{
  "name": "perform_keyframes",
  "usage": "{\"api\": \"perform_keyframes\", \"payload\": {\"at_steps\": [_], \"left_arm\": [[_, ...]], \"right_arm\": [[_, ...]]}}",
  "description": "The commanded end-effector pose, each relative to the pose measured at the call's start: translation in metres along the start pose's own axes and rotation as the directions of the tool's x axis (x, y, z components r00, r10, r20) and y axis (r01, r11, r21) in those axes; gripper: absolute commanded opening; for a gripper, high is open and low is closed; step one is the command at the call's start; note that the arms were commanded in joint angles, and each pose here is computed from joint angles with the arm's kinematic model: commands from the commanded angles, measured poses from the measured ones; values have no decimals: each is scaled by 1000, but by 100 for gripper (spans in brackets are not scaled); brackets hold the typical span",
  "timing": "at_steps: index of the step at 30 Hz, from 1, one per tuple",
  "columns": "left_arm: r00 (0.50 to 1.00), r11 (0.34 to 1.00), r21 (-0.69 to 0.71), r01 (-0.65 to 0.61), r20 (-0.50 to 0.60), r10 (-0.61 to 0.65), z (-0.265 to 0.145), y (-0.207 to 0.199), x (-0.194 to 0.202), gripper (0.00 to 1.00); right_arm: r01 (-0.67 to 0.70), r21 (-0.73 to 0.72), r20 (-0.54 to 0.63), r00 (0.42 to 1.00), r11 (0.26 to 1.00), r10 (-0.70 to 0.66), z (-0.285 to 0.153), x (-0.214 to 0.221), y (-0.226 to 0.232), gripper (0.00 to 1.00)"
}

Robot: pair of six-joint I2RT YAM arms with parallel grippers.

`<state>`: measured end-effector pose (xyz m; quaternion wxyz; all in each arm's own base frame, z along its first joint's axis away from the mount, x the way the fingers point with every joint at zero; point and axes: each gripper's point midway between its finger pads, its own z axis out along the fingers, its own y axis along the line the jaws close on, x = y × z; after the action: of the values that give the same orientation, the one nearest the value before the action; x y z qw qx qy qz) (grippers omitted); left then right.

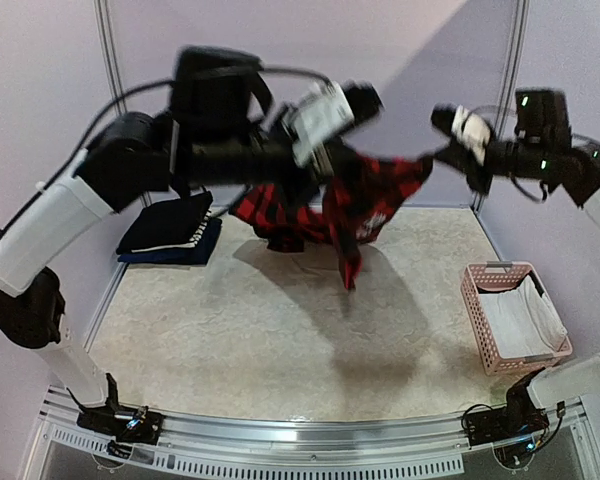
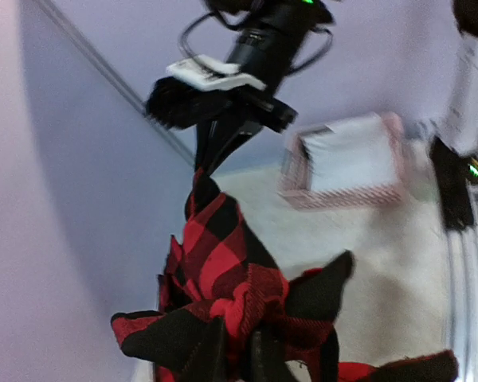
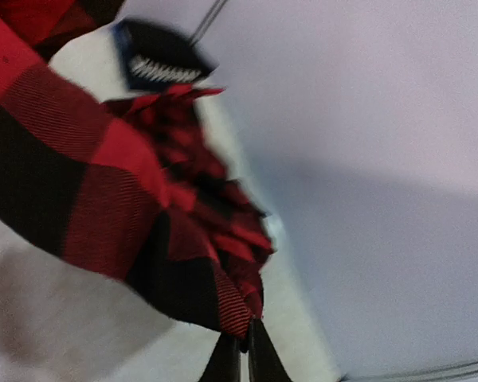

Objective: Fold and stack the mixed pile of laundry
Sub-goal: Flatten out the crumpled shirt at the center of the board.

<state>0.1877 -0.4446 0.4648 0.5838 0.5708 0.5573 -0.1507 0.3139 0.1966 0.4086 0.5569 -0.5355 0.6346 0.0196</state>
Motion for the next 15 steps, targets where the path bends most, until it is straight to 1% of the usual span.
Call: {"api": "perform_keyframes", "payload": {"at_steps": [1, 2, 3, 4, 6, 7, 8, 10, 11, 12, 13, 14, 15], "left_arm": [[971, 871, 471, 142, -238, -30, 2, -148, 56, 33], [963, 841, 517, 161, -270, -19, -3, -163, 58, 38], [956, 824, 539, 175, -293, -11, -7, -169, 59, 41], [952, 822, 541, 177, -307, -3, -8, -168, 61, 43], [950, 866, 476, 152, -312, 5, -3, -146, 65, 48], [952, 890, 428, 158, -307, -22, 5, -127, 68, 50], [946, 906, 379, 189, -318, -65, 12, -107, 75, 53], [927, 922, 250, 296, -308, -214, 33, -54, 90, 57], [905, 918, 171, 357, -305, -295, 43, -24, 102, 60], [877, 909, 79, 409, -311, -367, 53, 3, 120, 62], [843, 892, -18, 452, -318, -434, 61, 31, 140, 64], [807, 870, -115, 480, -331, -489, 68, 55, 164, 66], [767, 837, -240, 491, -337, -547, 70, 84, 188, 66]], "right_arm": [[-111, -539, -303, 950, 835, -70, -40, 134, 182, 18], [-63, -543, -291, 949, 837, -117, -61, 142, 194, 23], [4, -551, -278, 942, 834, -188, -71, 152, 200, 29], [73, -511, -258, 938, 856, -233, -78, 153, 196, 36], [168, -402, -224, 935, 900, -275, -81, 144, 176, 46], [184, -349, -210, 940, 919, -268, -80, 133, 162, 47], [169, -321, -207, 947, 932, -244, -75, 126, 152, 48], [35, -290, -233, 967, 956, -106, -54, 114, 129, 48], [-50, -279, -257, 966, 959, -24, -38, 113, 118, 48], [-104, -253, -264, 964, 962, 35, -26, 109, 105, 48], [-197, -223, -301, 945, 955, 125, 1, 117, 93, 49], [-244, -195, -321, 931, 950, 174, 22, 123, 84, 49], [-300, -161, -336, 913, 940, 234, 37, 125, 76, 50]]}}
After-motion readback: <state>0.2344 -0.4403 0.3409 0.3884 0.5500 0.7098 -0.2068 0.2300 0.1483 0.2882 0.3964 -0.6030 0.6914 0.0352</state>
